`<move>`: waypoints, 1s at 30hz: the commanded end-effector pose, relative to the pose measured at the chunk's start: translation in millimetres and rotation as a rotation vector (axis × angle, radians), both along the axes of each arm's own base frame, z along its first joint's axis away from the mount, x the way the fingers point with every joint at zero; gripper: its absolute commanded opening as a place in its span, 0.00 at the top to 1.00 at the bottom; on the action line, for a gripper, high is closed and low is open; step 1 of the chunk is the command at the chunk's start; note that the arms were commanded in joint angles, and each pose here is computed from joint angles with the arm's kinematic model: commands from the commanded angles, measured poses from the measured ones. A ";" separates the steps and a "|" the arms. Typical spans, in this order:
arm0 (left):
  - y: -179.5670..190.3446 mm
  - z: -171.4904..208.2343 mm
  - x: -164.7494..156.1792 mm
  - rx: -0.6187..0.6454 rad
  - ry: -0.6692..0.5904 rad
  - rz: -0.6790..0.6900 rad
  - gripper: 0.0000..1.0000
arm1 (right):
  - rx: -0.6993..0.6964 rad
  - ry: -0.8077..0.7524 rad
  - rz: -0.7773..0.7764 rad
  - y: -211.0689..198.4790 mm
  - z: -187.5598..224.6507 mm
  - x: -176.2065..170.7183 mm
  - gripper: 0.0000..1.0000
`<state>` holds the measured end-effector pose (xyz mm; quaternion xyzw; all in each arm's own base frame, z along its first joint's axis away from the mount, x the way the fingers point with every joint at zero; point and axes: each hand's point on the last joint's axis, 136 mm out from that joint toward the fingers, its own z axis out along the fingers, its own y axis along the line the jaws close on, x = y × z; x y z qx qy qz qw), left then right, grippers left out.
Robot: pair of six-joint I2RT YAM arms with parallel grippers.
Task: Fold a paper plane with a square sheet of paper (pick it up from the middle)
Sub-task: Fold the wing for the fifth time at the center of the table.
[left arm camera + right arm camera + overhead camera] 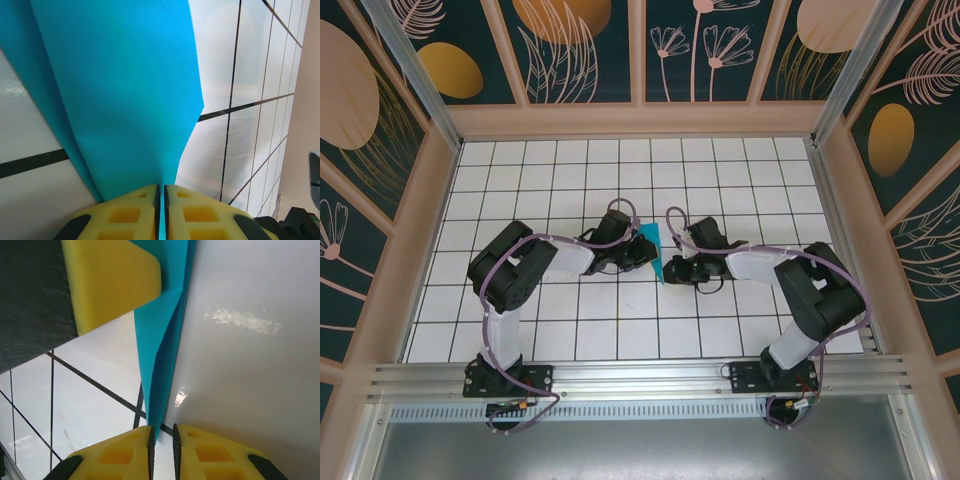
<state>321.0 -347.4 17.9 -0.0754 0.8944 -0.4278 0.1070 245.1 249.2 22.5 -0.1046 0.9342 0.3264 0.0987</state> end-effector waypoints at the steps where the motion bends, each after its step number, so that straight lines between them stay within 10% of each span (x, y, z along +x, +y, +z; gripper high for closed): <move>1: 26.7 -42.8 -11.4 0.141 0.073 0.061 0.85 | 0.027 0.015 0.017 8.6 3.7 1.8 0.80; 30: 27.3 -44.6 -12.2 0.143 0.077 0.062 0.85 | 0.053 -0.070 -0.019 10.3 24.5 14.8 0.77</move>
